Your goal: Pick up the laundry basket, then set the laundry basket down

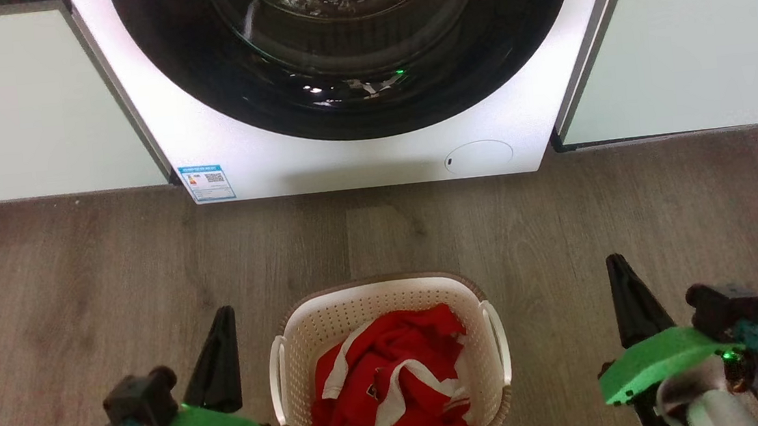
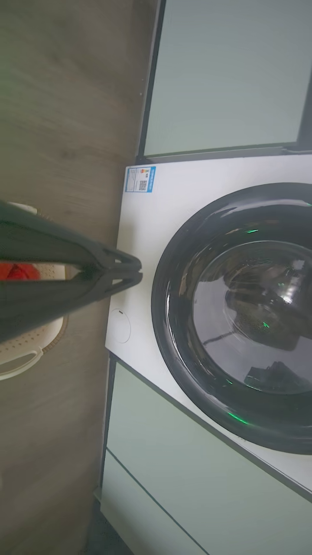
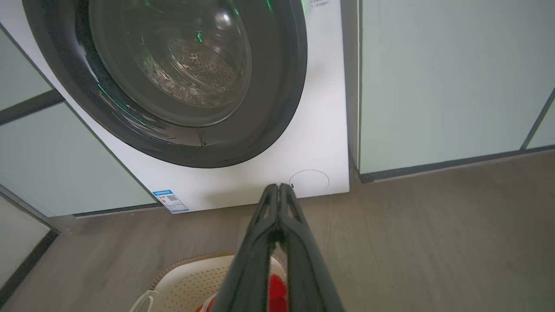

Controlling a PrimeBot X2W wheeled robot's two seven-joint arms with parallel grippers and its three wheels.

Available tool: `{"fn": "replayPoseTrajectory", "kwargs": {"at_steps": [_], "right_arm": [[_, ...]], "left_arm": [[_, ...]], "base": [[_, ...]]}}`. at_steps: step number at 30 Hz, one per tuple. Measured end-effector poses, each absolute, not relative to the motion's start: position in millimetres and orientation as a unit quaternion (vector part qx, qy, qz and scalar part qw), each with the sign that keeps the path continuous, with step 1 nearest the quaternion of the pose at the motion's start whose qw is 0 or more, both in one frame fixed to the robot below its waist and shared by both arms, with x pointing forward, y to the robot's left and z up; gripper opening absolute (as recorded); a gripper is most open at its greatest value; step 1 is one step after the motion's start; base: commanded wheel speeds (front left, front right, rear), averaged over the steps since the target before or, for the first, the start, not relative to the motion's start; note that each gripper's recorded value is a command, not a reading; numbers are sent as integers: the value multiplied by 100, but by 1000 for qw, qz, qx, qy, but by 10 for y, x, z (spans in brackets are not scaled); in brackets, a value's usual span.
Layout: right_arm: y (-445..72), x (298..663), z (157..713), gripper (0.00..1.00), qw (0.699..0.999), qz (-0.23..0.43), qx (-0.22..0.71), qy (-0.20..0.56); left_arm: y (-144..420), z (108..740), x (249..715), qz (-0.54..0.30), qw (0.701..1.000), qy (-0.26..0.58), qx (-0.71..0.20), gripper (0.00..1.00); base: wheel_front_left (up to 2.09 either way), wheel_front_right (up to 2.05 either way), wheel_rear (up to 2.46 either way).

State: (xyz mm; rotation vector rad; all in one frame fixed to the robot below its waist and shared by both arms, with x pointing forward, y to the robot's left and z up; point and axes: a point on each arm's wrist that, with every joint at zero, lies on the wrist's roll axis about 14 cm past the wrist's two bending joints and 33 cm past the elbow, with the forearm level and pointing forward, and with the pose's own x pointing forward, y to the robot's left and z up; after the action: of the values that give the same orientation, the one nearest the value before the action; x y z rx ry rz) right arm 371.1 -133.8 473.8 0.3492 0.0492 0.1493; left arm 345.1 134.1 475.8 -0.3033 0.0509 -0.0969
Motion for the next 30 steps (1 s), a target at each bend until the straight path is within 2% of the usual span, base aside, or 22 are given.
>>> {"fn": "replayPoseTrajectory", "kwargs": {"at_steps": [30], "right_arm": [[-1555,3723,4705,0,946,24,319,42]], "left_arm": [[1481,4663,3517,-14,951,57,-304,0]], "base": [[0,0,0]]}}
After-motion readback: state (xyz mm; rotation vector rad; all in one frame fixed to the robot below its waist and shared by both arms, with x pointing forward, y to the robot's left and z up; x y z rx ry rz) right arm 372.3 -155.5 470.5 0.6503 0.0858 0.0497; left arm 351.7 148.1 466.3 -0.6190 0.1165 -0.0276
